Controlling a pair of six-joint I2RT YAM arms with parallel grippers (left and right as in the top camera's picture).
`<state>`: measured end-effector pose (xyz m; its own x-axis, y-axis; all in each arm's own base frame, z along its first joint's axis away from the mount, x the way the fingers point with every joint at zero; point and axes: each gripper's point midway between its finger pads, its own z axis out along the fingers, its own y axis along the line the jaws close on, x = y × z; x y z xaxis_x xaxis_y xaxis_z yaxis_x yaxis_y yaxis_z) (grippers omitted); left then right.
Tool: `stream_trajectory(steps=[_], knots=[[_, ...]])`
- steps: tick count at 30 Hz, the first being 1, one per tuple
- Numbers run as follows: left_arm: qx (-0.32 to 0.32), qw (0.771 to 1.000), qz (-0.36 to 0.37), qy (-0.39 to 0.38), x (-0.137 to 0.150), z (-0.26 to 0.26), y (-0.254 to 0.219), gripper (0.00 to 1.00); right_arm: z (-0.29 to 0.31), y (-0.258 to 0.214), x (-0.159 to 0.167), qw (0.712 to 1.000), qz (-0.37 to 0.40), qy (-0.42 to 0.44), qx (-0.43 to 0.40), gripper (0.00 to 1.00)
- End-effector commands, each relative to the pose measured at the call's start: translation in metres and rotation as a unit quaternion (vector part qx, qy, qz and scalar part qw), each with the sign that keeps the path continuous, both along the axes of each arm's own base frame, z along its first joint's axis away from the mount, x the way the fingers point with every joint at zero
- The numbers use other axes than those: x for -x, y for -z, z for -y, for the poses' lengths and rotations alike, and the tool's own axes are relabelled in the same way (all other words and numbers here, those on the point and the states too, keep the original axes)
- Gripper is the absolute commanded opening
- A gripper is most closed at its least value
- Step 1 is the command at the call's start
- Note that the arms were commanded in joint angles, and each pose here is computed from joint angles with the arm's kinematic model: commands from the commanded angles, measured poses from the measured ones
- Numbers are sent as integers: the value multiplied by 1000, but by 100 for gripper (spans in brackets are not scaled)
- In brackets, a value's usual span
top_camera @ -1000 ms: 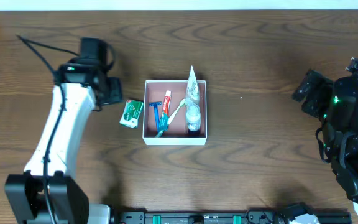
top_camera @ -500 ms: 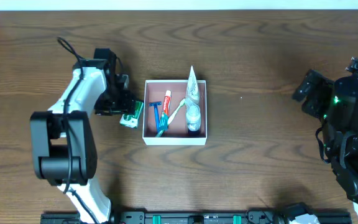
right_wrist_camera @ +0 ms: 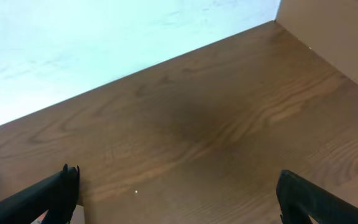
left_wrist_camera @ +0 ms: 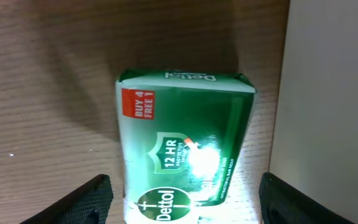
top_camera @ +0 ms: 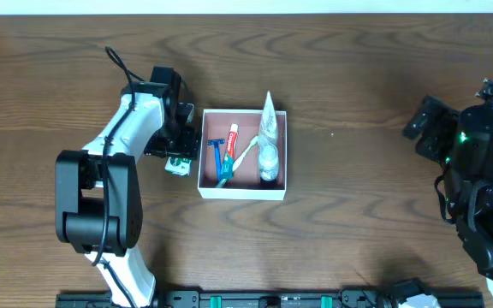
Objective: Pack container
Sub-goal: 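Grasp the green Dettol soap box with the left gripper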
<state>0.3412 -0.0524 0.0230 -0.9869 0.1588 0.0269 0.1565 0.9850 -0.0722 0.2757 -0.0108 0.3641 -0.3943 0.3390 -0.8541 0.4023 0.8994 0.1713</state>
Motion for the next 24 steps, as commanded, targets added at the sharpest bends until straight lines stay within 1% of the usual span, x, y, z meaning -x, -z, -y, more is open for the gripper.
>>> stream_trajectory(steps=[1,5,7,15,19,21,24], knots=[[-16,1000,3,11,-2,-4,2,77,5,-2,0,1000,2,13,2,99],[-34,999,15,11,-7,-10,4,77,5,-2,0,1000,2,13,2,99],[-32,999,19,11,-9,-9,8,77,5,-2,0,1000,2,13,2,99],[-33,999,-10,6,-3,-9,29,76,5,-2,0,1000,2,13,2,99],[-34,999,-20,-3,-1,-9,35,65,5,-2,0,1000,2,13,2,99],[-34,999,-17,-5,-2,-9,34,58,5,-2,0,1000,2,13,2,99],[-34,999,-15,-15,-2,-9,30,51,5,-2,0,1000,2,13,2,99]])
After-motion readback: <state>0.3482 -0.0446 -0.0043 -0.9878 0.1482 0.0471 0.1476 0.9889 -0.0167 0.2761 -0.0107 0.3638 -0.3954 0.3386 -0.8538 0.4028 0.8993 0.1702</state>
